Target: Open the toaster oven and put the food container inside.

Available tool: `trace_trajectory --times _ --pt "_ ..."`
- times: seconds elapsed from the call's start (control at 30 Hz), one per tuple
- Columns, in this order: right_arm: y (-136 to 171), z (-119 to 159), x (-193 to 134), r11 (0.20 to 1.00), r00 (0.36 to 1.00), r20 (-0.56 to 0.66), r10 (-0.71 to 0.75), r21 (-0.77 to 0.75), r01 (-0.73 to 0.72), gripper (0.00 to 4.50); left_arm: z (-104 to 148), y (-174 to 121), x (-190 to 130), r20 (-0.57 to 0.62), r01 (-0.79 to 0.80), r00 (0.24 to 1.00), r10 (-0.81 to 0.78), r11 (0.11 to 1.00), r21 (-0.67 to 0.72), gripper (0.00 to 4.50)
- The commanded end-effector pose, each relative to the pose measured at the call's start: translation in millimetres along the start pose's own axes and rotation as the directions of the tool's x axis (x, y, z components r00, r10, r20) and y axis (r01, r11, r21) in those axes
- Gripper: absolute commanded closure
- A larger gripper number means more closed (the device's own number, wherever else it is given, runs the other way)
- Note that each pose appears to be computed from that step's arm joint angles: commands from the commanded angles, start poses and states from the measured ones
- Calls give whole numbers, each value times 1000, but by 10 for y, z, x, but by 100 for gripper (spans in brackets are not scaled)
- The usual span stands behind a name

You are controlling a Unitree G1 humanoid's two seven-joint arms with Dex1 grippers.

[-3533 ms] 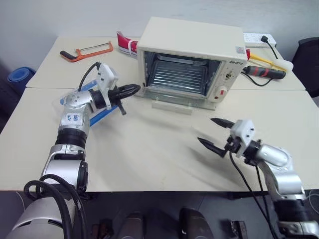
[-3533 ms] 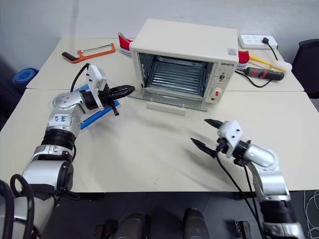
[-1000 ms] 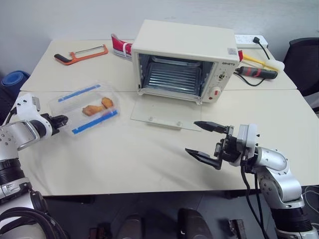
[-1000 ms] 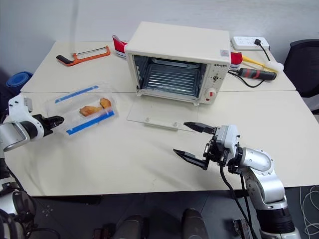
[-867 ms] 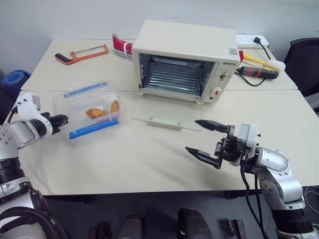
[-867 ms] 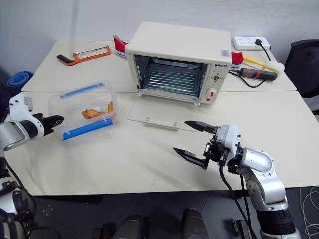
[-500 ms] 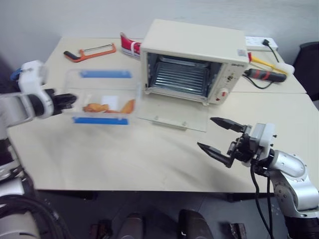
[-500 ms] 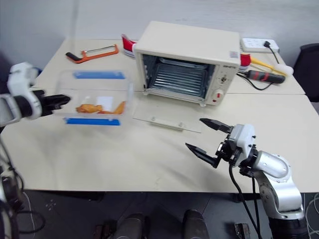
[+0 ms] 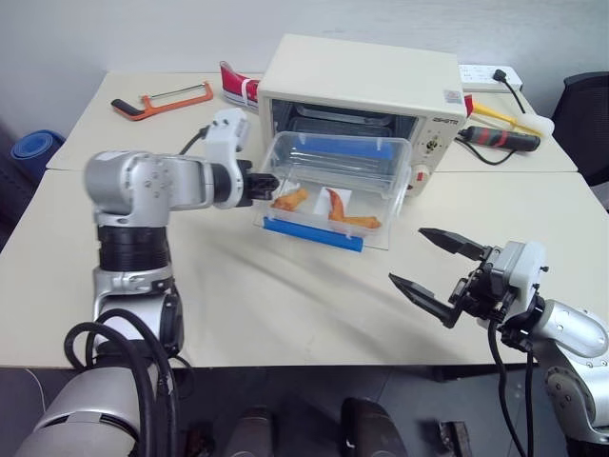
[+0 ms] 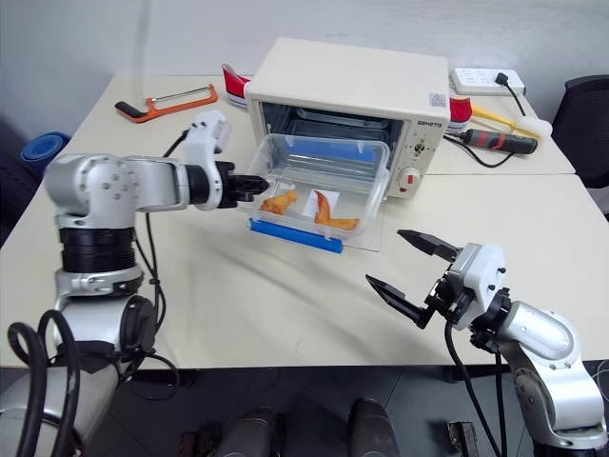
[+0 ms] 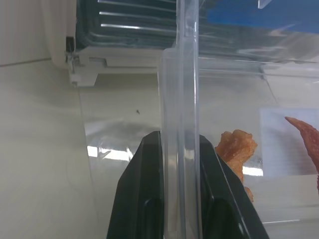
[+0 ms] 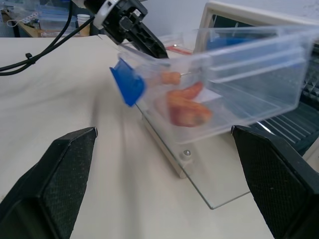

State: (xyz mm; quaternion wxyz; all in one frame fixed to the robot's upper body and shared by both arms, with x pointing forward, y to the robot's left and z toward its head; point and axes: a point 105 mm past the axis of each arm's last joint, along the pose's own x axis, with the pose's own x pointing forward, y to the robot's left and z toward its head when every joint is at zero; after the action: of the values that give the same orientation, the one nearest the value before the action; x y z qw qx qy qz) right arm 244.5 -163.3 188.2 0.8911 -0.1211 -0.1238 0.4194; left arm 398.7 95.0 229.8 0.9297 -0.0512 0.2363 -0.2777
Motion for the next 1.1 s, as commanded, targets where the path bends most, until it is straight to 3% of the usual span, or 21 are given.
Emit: trace_trajectory --times 0.03,0.3,0.33,0.53,0.63,0.73,0.77,0.83,0.97,1.1 --pt "26 92 -56 999 999 34 -30 -24 30 0 191 27 77 81 -79 994 72 993 85 420" --pt "80 -12 -186 998 998 27 -62 -3 62 0 172 134 197 82 -164 984 156 982 98 420" --pt "85 -22 -203 998 997 28 -68 0 68 0 159 132 196 79 -167 984 160 981 98 350" --pt "112 -62 -263 996 996 23 -85 11 84 0 319 -16 105 187 -45 982 37 998 40 184" --pt "129 -74 -270 996 997 17 -78 35 78 0 339 118 -90 237 -22 971 9 998 50 184" --pt "200 -97 -228 996 1000 -8 -11 85 12 0 190 340 -399 239 16 970 -50 990 141 184" --pt "225 -119 -200 995 1000 -28 13 100 -10 18 95 413 -497 225 35 971 -77 982 184 181" --pt "270 -177 -136 990 997 -65 52 132 -43 61 -81 548 -669 210 48 971 -117 950 309 223" --pt "335 -386 72 985 981 -153 123 143 -101 200 -628 773 -918 103 151 967 -231 856 494 338" --pt "196 -550 266 991 972 -209 103 109 -82 336 -946 474 -845 40 312 904 -425 722 618 450"
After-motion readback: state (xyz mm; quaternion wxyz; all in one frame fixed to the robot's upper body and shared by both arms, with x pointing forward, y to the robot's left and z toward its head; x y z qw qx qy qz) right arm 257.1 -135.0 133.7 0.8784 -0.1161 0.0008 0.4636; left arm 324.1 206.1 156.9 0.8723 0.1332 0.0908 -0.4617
